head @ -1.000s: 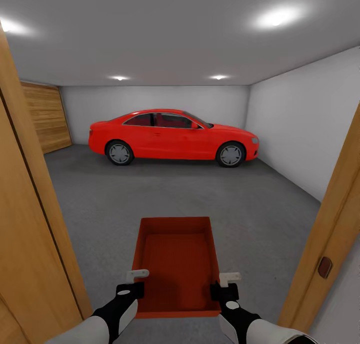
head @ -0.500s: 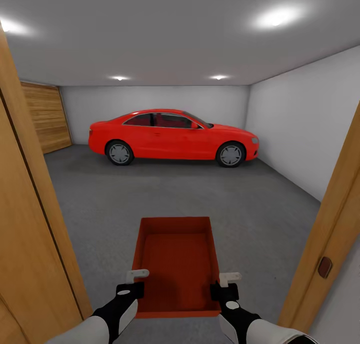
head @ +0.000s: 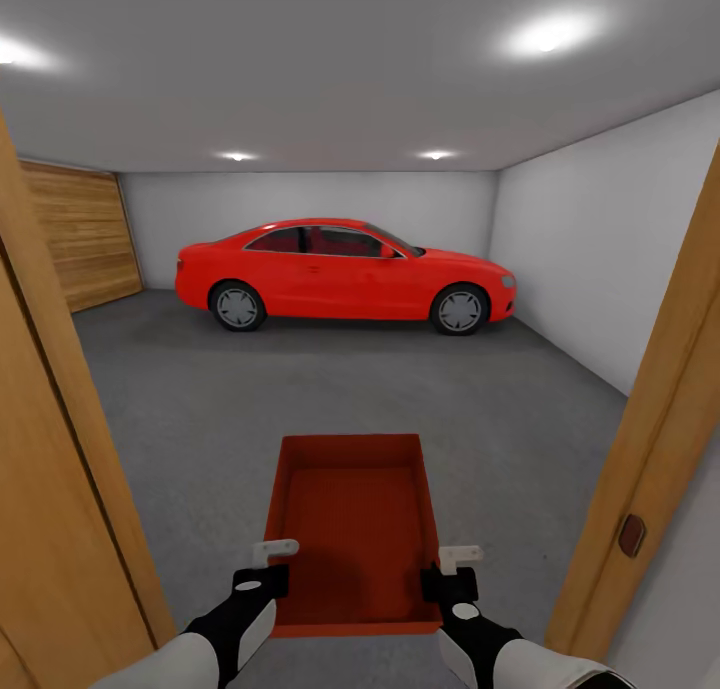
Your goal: Move the two storage containers from the living room to the garage. In the garage, place one container on the floor and stack the other container on top of it (either order is fine).
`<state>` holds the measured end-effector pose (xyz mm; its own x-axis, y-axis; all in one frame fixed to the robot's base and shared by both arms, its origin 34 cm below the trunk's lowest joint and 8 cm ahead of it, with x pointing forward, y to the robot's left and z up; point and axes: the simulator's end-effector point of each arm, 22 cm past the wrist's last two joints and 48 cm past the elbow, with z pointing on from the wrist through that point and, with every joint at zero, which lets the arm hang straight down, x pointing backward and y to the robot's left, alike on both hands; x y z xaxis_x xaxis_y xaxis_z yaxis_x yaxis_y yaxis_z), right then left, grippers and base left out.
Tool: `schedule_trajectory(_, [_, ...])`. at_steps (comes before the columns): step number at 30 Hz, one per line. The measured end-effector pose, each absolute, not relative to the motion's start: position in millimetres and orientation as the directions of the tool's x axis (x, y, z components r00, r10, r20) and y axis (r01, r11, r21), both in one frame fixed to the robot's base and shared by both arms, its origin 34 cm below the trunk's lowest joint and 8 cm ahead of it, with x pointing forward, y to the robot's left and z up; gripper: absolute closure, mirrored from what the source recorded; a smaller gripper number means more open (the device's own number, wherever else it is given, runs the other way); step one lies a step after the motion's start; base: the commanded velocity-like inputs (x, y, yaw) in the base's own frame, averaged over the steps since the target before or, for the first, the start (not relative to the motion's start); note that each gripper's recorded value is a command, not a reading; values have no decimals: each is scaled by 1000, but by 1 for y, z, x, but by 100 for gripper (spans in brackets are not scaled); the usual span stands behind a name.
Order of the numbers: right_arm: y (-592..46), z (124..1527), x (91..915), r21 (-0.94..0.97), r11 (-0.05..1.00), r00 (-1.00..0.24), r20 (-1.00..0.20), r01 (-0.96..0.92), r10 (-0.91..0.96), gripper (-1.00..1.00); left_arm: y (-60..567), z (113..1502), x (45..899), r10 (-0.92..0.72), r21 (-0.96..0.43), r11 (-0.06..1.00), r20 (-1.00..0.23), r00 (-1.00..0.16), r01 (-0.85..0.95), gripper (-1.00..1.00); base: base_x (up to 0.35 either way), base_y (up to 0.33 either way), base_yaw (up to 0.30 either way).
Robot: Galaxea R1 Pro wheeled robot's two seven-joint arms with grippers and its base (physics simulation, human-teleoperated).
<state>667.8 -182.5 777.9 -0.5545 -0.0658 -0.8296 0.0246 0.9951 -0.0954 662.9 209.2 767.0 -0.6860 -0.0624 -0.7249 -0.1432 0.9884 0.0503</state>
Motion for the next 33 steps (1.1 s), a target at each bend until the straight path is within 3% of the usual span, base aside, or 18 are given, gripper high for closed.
schedule_trajectory(33, [-183,779,668,-94,995,-551,-832,27,-64,100,209,769,664,-61,51,989,-728,-683,-142,100,296,0,0])
